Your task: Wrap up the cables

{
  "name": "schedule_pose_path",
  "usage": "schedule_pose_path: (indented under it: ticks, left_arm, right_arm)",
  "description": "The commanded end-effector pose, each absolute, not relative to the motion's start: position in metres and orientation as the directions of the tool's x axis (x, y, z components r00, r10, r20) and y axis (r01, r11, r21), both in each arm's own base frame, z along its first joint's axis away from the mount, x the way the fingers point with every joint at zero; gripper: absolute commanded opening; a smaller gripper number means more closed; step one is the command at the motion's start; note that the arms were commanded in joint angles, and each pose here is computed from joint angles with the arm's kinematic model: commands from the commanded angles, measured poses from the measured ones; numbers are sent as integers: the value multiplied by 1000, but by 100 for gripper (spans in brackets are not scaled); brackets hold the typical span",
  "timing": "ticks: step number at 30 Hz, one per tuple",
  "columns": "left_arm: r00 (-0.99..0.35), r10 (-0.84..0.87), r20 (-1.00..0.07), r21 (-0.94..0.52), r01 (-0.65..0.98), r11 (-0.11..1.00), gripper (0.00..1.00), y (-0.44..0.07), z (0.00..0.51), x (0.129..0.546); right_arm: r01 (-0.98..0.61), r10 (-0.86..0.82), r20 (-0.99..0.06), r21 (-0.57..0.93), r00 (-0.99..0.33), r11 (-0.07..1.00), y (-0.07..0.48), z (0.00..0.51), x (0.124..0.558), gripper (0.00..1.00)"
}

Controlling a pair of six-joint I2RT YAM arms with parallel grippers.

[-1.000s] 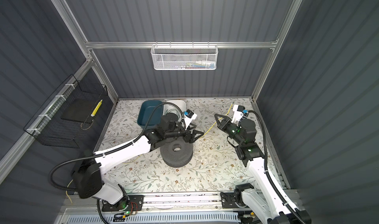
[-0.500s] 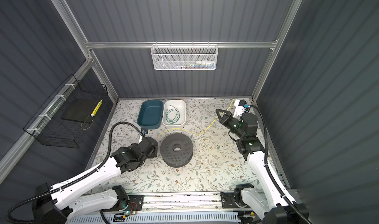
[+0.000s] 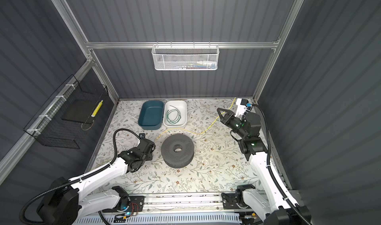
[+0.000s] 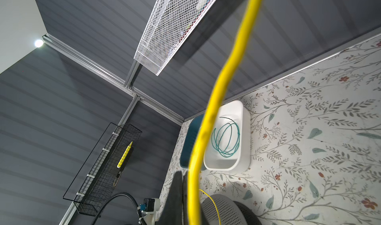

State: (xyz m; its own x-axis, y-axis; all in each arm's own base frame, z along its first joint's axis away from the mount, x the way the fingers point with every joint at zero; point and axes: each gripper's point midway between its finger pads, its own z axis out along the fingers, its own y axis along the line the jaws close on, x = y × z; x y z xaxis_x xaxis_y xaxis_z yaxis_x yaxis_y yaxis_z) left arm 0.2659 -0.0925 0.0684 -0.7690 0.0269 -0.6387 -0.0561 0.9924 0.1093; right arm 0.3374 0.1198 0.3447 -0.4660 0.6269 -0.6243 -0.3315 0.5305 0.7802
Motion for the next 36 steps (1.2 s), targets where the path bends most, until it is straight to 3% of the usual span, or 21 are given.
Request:
schedule_pose_path:
  ticks: [1,10,12,14,16,17,19,20,26,30,33,36]
  left_arm:
    - [-748,39,-662,81,-19,996,30,-106,74,281]
    - [-742,107,-662,87,65,994,0,-122,121,291]
    - [-741,124,-660,72,102,992,0,-132,134,295]
    - [-734,151,-662,69,140,988,0,-144,148,298]
    - [-726,196,-660,83,189,978,0,-159,162,299]
    - [-717,221,-661,96,211,973,0,-167,171,299]
    - [-692,271,-669,126,254,959,0,-186,187,300]
    - [-678,288,-676,141,265,954,0,-195,197,302]
    - [-677,280,-681,115,279,953,0,-230,225,323]
    - [-636,247,-732,81,278,957,0,-249,248,343]
    - [-625,245,-741,43,321,946,0,-271,254,352]
    - [-636,265,-724,-13,397,918,0,-300,253,357]
  right_arm:
    - [-367,621,-643,766,-447,529,119,358,331,0]
    - [-321,656,-620,784,-429,531,98,362,341,0]
    - [-307,666,-607,795,-434,524,92,362,347,0]
    - [-264,691,-577,816,-436,515,81,356,356,10]
    - [-219,717,-545,836,-435,503,68,348,365,13]
    - [-180,735,-523,848,-432,498,59,341,370,22]
    - [-95,777,-469,874,-420,476,38,326,380,57]
    - [-34,802,-431,887,-414,460,26,313,385,65]
    - [174,879,-268,917,-395,358,-15,251,385,84]
    - [224,897,-169,934,-409,278,-22,220,374,87]
    - [169,873,-183,943,-452,286,-8,225,366,83]
    - [23,818,-266,946,-511,322,30,250,349,79]
